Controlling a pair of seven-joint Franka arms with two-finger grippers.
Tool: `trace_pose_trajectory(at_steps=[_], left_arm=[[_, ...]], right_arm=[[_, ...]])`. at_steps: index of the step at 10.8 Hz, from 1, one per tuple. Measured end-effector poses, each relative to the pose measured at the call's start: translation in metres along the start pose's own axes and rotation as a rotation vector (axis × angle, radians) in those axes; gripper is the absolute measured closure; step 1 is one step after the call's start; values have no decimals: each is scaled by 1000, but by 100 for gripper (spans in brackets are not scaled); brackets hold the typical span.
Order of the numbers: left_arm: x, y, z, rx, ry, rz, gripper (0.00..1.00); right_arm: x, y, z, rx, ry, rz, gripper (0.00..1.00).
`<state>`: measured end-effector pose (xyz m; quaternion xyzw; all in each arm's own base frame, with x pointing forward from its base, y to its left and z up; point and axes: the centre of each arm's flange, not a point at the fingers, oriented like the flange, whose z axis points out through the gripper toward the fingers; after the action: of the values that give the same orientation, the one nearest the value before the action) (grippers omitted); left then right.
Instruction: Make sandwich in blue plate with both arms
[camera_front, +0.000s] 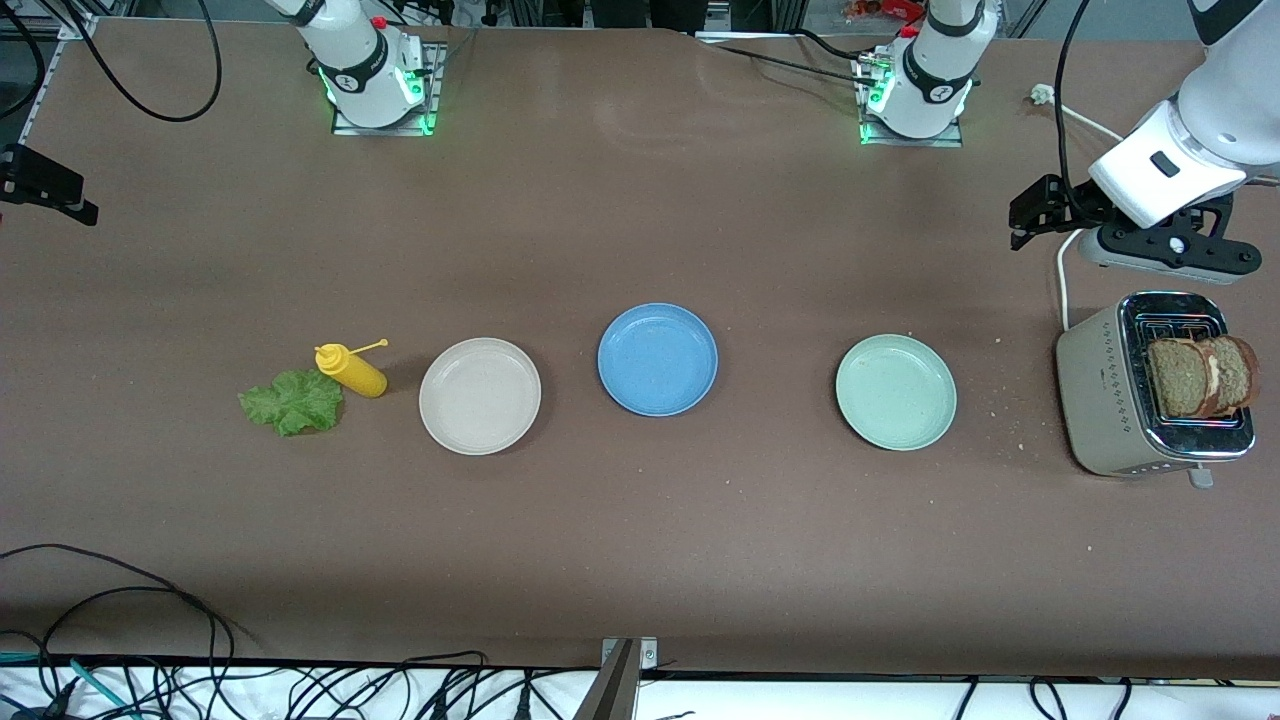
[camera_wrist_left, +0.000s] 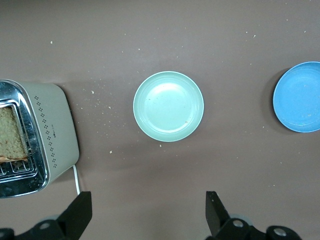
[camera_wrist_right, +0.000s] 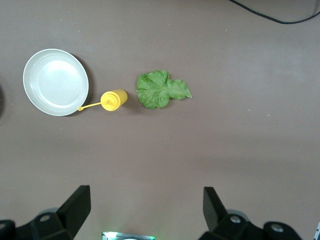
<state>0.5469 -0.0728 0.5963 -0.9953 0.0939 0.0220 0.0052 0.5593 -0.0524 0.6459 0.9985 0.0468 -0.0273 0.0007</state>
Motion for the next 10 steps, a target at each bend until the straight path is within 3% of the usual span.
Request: trace_pose_trajectory(at_steps=[10], left_arm=[[0, -1, 0, 0, 0, -2, 0]], right_arm=[[5, -10, 3, -1, 0, -17, 0]])
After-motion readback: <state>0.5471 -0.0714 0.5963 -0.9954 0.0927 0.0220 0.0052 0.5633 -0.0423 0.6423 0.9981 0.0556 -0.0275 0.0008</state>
